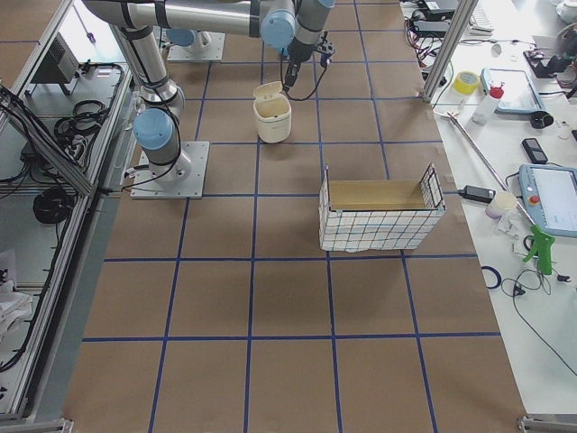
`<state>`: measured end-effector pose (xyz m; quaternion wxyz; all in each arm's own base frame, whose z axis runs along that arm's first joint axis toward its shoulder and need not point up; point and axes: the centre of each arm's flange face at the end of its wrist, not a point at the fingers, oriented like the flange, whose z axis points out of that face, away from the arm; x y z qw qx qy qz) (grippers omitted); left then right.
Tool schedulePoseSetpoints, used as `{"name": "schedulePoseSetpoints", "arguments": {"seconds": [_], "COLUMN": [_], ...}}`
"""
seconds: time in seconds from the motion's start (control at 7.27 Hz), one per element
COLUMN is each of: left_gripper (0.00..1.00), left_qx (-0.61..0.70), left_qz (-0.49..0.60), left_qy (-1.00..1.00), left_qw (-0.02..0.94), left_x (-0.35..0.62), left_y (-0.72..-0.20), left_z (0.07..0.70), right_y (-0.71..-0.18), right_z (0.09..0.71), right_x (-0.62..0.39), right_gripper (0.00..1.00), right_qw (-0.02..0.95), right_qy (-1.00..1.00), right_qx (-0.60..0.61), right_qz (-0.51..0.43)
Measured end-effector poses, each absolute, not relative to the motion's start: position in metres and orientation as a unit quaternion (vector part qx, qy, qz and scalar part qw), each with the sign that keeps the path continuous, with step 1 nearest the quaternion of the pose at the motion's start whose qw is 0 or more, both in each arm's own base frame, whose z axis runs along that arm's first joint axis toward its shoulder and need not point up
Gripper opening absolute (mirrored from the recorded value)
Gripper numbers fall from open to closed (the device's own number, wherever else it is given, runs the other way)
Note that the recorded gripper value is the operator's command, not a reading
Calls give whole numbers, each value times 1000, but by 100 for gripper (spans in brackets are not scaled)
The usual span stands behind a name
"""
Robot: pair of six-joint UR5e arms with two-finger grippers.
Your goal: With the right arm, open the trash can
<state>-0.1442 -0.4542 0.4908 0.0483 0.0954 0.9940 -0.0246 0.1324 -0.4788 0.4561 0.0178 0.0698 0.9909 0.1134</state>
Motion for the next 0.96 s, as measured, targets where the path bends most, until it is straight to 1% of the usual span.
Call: {"name": "schedulePoseSetpoints", "arguments": {"seconds": [0.41,0.55,0.96], "left_gripper": [100,100,100], "left_qx": [95,95,95], "left_qz": [-25,-25,-25], "left_qy": [994,994,994], "left_qw": [48,48,48], "left_x": [-144,-144,-144], "left_y": [-454,-454,-454], "left_z": [491,491,491], "right_y": [-494,-493,-487], "right_z": [515,527,542], "right_x": [125,124,124], "right_gripper": [100,100,100], "right_qw": [-11,-17,-17], "right_qy": [997,997,997], "right_qx": [69,70,71], "right_qz": [26,3,-23]}}
